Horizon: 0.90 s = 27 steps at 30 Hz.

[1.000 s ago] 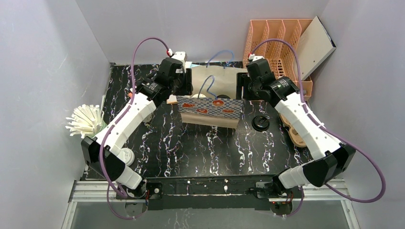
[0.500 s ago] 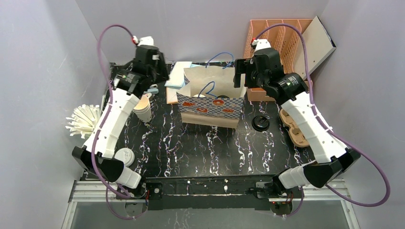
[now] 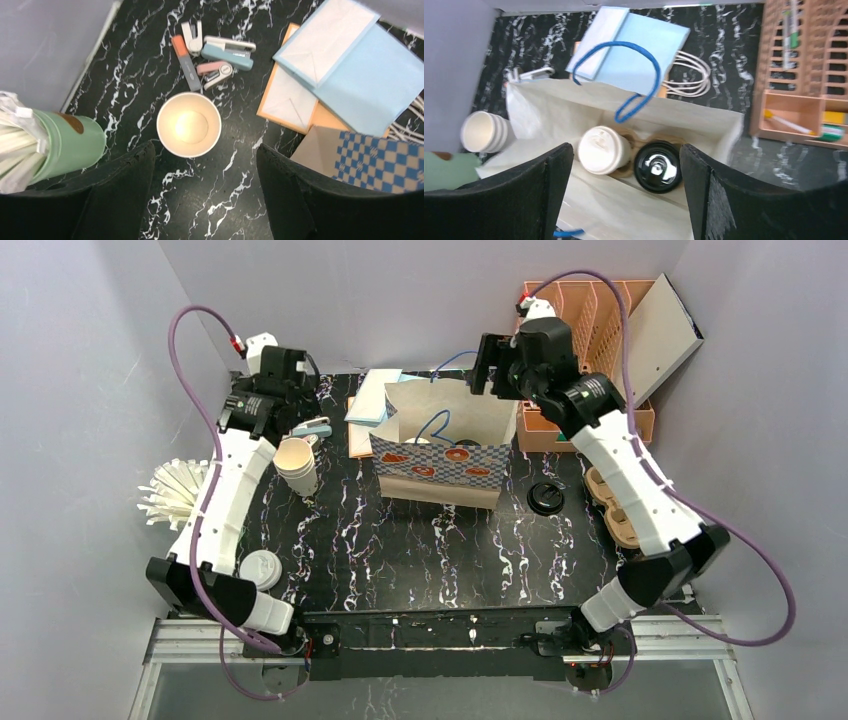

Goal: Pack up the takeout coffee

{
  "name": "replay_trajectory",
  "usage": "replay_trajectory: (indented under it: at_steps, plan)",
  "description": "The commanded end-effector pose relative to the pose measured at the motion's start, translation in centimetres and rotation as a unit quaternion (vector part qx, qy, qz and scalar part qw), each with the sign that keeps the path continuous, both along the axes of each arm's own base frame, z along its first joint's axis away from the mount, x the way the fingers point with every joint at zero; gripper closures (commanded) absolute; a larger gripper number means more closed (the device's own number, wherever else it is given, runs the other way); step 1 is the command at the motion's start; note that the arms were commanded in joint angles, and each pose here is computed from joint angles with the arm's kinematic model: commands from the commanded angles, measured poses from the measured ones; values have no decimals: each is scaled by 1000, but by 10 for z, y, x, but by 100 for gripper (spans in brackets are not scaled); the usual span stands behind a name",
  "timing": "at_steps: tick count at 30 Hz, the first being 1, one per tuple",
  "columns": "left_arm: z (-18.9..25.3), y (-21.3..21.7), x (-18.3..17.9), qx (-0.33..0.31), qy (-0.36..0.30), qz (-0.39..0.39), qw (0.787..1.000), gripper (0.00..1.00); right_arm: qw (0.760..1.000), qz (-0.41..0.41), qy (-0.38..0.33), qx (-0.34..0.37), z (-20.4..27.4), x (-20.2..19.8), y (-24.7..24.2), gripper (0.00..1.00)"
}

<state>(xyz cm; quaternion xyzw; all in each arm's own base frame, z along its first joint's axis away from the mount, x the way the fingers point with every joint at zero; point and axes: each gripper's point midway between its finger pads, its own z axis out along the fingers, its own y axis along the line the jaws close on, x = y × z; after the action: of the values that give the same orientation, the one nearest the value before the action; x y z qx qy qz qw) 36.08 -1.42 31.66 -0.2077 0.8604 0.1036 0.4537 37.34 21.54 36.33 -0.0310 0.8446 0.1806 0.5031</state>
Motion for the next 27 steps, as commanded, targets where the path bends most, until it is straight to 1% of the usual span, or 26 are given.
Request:
replay_trajectory:
  at_steps: [1, 3, 4, 6, 8, 10, 13, 16, 20, 23, 27]
  plan:
    - [-11, 1, -20, -37, -26, 15, 999, 27, 994, 7, 29, 101, 20, -2, 26, 14]
    - [-13, 7, -22, -31, -43, 27, 998, 24, 994, 12, 31, 107, 18, -9, 25, 13]
    - [-12, 12, -22, -21, -51, 36, 998, 19, 994, 15, 30, 108, 17, -12, 24, 13]
    - [-6, 22, -20, 14, -63, 39, 997, 19, 994, 12, 27, 105, 16, -19, 18, 13]
    - [4, 36, -18, 62, -69, 46, 995, 23, 995, 7, 16, 102, 16, -25, 10, 13]
    - [9, 50, -16, 95, -62, 60, 992, 30, 995, -3, 3, 100, 14, -30, 1, 14]
    - [13, 72, -22, 118, -36, 90, 988, 34, 996, -6, -5, 91, 14, -36, -6, 15]
    - [6, 102, -25, 121, -22, 128, 984, 38, 997, 3, -6, 82, 20, -42, -9, 16]
    - [-13, 149, -25, 104, -4, 190, 976, 44, 996, 16, -23, 85, 28, -45, -8, 19]
    - [-28, 167, -23, 100, 13, 214, 972, 45, 996, 27, -19, 82, 26, -45, -4, 21]
    - [-40, 181, -26, 93, 21, 232, 968, 48, 996, 35, -9, 80, 18, -44, 0, 24]
